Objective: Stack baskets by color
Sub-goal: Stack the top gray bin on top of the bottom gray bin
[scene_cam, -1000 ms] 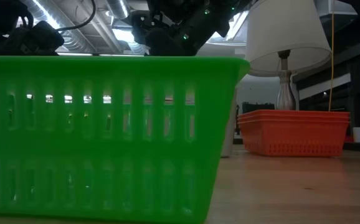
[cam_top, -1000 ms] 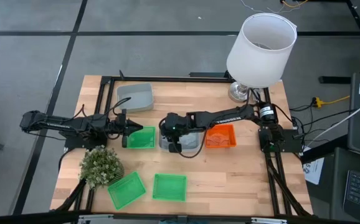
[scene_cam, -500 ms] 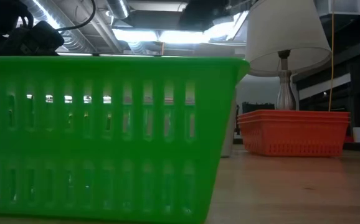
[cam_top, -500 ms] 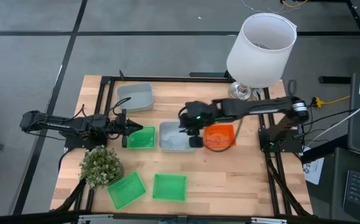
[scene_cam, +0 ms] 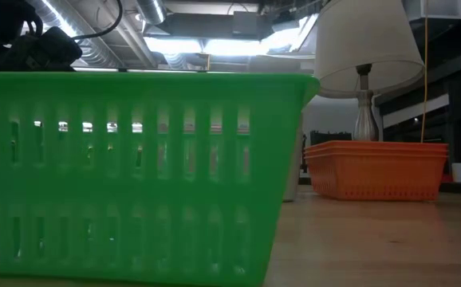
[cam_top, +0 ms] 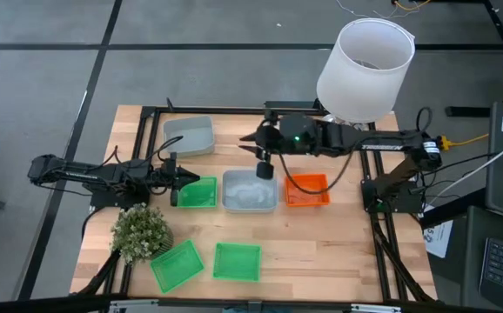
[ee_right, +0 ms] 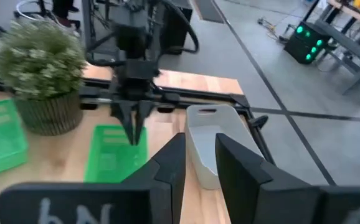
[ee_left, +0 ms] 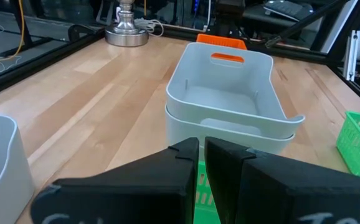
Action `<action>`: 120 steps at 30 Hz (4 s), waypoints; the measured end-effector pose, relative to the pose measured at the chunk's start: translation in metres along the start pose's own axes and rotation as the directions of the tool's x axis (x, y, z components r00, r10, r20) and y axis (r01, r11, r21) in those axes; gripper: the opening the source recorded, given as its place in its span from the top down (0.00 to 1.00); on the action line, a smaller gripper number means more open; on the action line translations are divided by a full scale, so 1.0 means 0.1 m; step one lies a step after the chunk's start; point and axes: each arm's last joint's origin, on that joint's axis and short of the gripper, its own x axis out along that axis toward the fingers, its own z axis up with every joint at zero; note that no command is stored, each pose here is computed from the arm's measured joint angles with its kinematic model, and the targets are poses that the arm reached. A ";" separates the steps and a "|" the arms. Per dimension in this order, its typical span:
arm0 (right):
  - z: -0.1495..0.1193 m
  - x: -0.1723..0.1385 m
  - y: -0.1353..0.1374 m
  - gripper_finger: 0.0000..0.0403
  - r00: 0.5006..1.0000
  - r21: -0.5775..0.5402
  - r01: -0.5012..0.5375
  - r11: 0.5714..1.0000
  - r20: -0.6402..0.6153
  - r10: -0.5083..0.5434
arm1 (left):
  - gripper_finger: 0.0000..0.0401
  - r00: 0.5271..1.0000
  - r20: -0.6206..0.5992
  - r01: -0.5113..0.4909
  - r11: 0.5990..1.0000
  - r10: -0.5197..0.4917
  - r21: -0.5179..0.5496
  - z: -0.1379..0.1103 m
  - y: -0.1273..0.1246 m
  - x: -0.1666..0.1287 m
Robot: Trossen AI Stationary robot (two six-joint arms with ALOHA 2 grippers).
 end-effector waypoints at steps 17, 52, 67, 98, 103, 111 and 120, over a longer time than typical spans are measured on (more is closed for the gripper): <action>-0.33 -0.17 -0.15 0.78 0.935 0.117 -0.032 0.993 -0.348 0.071 | 0.95 1.000 0.000 0.000 1.000 0.000 0.000 0.00 0.00 0.00; -1.94 -1.43 1.12 0.78 0.948 0.245 -0.310 0.919 0.007 0.318 | 0.95 0.946 0.323 0.118 0.965 -0.036 -0.236 0.52 -0.06 -0.08; -1.78 -1.47 1.10 0.78 0.946 0.207 -0.324 0.923 0.052 0.320 | 0.95 0.911 -0.207 -0.346 0.934 0.356 0.084 1.72 -0.15 0.28; -1.84 -1.47 1.10 0.78 0.947 0.272 -0.308 0.912 -0.004 0.321 | 0.69 0.473 -0.772 -0.307 0.901 0.424 0.306 1.35 0.72 1.02; -1.84 -1.47 1.10 0.78 0.947 0.269 -0.306 0.913 -0.010 0.321 | 0.69 0.509 -0.802 -0.250 0.945 0.312 0.209 1.35 0.84 0.98; -1.85 -1.47 1.10 0.78 0.947 0.265 -0.303 0.915 -0.022 0.320 | 0.69 0.507 -0.808 -0.246 0.949 0.299 0.196 1.36 1.00 0.91; -1.86 -1.47 1.10 0.78 0.947 0.265 -0.303 0.916 -0.023 0.320 | 0.69 0.441 -0.835 -0.221 0.941 0.329 0.254 0.98 1.00 0.89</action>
